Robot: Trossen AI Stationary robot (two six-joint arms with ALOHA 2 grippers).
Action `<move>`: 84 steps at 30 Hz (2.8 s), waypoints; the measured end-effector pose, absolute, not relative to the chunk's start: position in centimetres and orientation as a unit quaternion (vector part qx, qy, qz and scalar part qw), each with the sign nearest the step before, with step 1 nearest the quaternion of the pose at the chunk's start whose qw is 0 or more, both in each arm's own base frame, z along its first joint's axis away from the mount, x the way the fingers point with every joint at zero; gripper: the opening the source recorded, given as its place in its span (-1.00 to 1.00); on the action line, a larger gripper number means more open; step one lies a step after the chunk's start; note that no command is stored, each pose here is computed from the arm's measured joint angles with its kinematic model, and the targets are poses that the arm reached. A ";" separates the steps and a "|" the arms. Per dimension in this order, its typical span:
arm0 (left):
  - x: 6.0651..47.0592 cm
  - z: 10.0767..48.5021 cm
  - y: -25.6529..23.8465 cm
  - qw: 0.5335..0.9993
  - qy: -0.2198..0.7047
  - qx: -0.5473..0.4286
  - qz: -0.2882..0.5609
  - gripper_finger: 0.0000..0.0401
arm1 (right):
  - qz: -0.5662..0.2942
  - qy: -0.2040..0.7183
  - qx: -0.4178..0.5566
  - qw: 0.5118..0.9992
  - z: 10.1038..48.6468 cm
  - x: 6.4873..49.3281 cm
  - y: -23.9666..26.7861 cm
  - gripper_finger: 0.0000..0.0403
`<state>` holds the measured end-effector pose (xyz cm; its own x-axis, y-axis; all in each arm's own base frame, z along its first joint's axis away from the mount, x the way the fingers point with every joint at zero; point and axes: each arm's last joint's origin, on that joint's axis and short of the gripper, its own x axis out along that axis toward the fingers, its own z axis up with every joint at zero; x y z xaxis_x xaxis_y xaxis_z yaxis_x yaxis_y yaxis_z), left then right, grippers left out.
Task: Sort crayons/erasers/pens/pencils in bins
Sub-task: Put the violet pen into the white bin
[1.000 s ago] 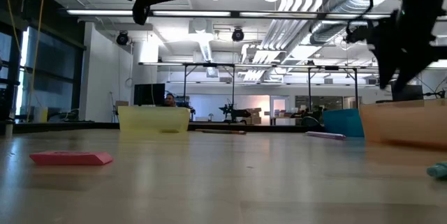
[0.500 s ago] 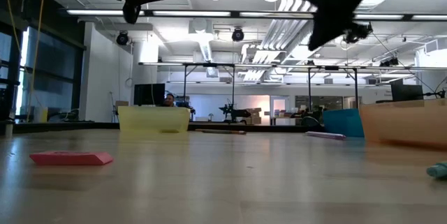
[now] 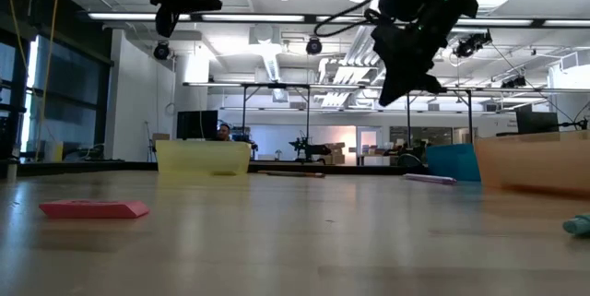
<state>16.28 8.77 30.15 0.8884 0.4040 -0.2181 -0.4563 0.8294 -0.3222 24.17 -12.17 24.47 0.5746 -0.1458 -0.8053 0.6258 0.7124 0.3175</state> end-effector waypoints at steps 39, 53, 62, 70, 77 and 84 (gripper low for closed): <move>16.1 29.5 10.6 0.971 0.099 -0.166 0.140 -1.00 | -0.441 0.516 0.411 0.608 16.6 23.6 -14.9 -0.32; 16.2 29.5 10.4 0.967 0.096 -0.192 0.137 -1.00 | -0.423 0.534 0.424 0.597 13.8 24.7 -15.4 -0.33; 16.4 29.5 10.1 0.955 0.091 -0.248 0.133 -1.00 | -0.406 0.542 0.409 0.611 13.7 24.8 -15.4 -0.70; 16.4 29.5 10.1 0.935 0.080 -0.317 0.139 -1.00 | -0.393 0.527 0.411 0.631 14.5 25.1 -15.1 -0.95; 16.9 29.3 10.1 0.916 0.075 -0.370 0.137 -0.95 | -0.345 0.463 0.403 0.709 19.2 25.6 -12.7 -0.91; 18.8 29.3 10.8 0.911 0.039 -0.394 0.111 -0.76 | -0.287 0.336 0.380 0.813 24.4 26.7 -9.0 -0.91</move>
<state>18.78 10.76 29.32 0.9723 0.1712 -0.1592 -0.2332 0.6643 -0.7102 26.71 -9.02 24.43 0.6096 -0.2116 -0.7639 0.7217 0.5468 0.4245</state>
